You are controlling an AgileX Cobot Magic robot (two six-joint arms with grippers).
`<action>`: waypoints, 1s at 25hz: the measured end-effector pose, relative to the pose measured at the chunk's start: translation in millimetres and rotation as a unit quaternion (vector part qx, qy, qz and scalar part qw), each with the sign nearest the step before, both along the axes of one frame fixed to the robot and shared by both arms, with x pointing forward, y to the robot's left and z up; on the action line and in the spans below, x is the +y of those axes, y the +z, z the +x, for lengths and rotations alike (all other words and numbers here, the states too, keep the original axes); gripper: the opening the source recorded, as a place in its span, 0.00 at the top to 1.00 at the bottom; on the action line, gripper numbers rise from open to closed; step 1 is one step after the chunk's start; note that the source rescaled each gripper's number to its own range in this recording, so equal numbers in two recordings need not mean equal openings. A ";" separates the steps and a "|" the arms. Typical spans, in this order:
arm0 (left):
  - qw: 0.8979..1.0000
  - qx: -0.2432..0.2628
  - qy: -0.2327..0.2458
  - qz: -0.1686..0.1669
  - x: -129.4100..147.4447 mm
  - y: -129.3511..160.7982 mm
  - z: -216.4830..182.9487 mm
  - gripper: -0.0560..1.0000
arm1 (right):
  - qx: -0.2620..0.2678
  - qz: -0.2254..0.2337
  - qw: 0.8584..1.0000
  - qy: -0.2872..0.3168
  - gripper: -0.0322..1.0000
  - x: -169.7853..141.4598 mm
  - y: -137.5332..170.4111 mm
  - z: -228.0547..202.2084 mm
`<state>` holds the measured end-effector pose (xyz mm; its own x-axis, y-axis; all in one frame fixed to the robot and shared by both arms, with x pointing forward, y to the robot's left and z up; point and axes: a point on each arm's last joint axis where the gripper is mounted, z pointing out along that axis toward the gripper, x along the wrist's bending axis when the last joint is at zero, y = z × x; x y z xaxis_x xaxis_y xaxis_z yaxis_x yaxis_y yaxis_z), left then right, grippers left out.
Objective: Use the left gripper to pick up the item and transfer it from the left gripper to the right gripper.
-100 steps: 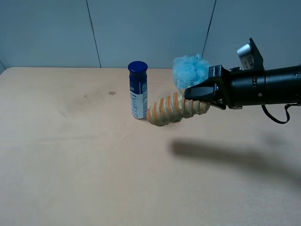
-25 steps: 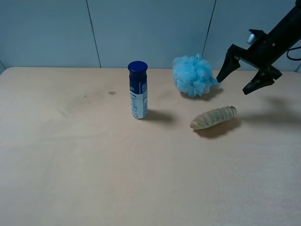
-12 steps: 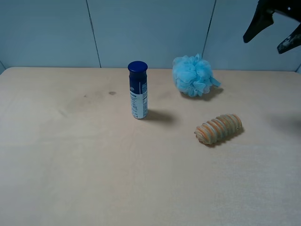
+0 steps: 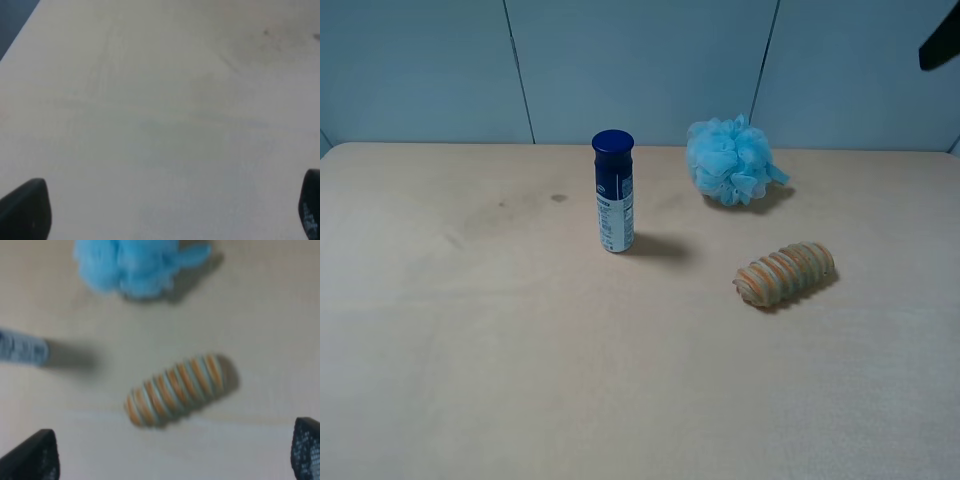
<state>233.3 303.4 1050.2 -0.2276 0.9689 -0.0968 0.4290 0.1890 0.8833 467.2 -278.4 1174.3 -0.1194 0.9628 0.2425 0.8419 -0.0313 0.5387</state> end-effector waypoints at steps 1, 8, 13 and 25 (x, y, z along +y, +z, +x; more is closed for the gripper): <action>1.000 0.000 0.000 0.000 0.0 0.0 0.0 0.01 | 0.003 -0.002 1.000 -0.001 0.00 -0.1 -4.0 -10.5; 1.000 0.000 0.000 0.000 0.0 0.0 0.0 0.01 | 0.003 -0.031 1.000 -0.006 0.00 -3.0 -40.8 -92.6; 1.000 0.000 0.000 0.000 0.0 0.0 0.0 0.01 | -0.030 -0.066 0.997 -0.016 0.00 -7.7 -69.4 -147.9; 1.000 0.000 0.000 0.000 0.0 0.0 0.0 0.01 | -0.236 -0.098 0.964 -0.068 0.00 -15.1 -112.9 -218.7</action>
